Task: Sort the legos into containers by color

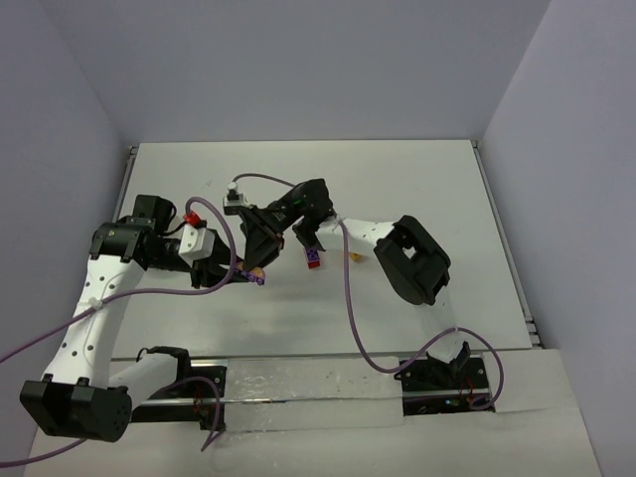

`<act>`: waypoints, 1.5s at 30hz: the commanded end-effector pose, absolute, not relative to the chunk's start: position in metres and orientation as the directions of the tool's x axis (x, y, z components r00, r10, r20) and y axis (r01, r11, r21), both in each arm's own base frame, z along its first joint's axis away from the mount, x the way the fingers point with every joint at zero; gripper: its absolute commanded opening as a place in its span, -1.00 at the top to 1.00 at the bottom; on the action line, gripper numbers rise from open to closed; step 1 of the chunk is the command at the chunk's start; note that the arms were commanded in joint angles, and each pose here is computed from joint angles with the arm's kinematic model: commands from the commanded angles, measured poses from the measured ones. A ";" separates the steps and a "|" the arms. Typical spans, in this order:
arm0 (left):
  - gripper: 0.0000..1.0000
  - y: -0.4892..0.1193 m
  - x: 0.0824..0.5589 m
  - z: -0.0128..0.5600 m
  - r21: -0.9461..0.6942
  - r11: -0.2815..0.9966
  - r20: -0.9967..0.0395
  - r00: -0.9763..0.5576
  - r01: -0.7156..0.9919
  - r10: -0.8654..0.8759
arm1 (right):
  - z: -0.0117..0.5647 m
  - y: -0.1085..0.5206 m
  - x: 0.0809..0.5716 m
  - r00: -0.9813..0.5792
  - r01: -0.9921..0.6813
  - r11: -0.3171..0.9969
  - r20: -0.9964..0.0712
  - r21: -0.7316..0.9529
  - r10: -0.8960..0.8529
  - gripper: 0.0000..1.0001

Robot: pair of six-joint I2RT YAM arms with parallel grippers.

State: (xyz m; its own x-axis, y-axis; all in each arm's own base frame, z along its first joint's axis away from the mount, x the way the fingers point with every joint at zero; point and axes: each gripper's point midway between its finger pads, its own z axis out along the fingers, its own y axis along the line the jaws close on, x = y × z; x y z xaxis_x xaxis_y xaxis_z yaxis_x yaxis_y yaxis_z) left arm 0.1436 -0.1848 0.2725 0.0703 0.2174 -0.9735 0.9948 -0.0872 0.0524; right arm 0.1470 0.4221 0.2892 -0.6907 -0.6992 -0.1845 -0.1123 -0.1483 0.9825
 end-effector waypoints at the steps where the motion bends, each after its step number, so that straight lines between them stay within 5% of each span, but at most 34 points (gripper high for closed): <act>1: 1.00 -0.184 0.134 0.272 -0.029 -0.081 -0.973 -0.010 0.996 0.230 | 0.315 0.404 0.129 -0.566 -0.378 -0.432 -0.574 0.819 -0.592 -0.16; 3: 1.00 -0.183 0.133 0.271 -0.029 -0.076 -0.972 -0.010 0.997 0.236 | 0.315 0.404 0.129 -0.565 -0.378 -0.430 -0.572 0.820 -0.594 -0.89; 4: 1.00 -0.182 0.132 0.271 -0.030 -0.071 -0.971 -0.012 0.997 0.240 | 0.317 0.403 0.129 -0.564 -0.381 -0.432 -0.576 0.818 -0.592 -0.99; 15: 1.00 -0.162 0.152 0.264 0.020 0.130 -0.929 -0.029 0.991 0.369 | 0.324 0.414 0.186 -0.745 -0.367 -0.290 -0.466 0.884 -0.477 -1.00; 18: 1.00 -0.154 0.167 0.268 -0.009 0.247 -0.924 -0.103 0.969 0.369 | 0.304 0.414 0.217 -0.824 -0.401 -0.077 -0.396 0.913 -0.405 -1.00; 24: 1.00 -0.096 0.223 0.266 0.017 0.516 -0.838 -0.270 0.856 0.475 | 0.264 0.382 0.286 -0.779 -0.626 0.329 -0.564 0.707 -0.272 -1.00; 30: 1.00 0.000 0.272 0.271 0.101 0.639 -0.736 -0.375 0.762 0.563 | 0.244 0.345 0.312 -0.710 -0.666 0.558 -0.650 0.495 -0.271 -1.00; 36: 1.00 0.087 0.314 0.266 0.212 0.717 -0.607 -0.485 0.664 0.629 | 0.233 0.326 0.323 -0.697 -0.654 0.635 -0.654 0.410 -0.295 -1.00; 45: 1.00 0.162 0.369 0.255 0.393 0.671 -0.472 -0.488 0.629 0.734 | 0.219 0.322 0.327 -0.719 -0.643 0.640 -0.618 0.420 -0.317 -1.00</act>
State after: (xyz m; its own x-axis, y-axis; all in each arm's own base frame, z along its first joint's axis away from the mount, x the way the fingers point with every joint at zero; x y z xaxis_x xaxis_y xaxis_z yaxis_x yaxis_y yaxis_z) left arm 0.3517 0.1317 0.2418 -0.5317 0.6426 -0.5517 0.6398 0.7315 0.2355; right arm 0.3226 0.3283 0.2119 -0.7404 -0.3064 -0.5983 -0.6263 0.6376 0.4485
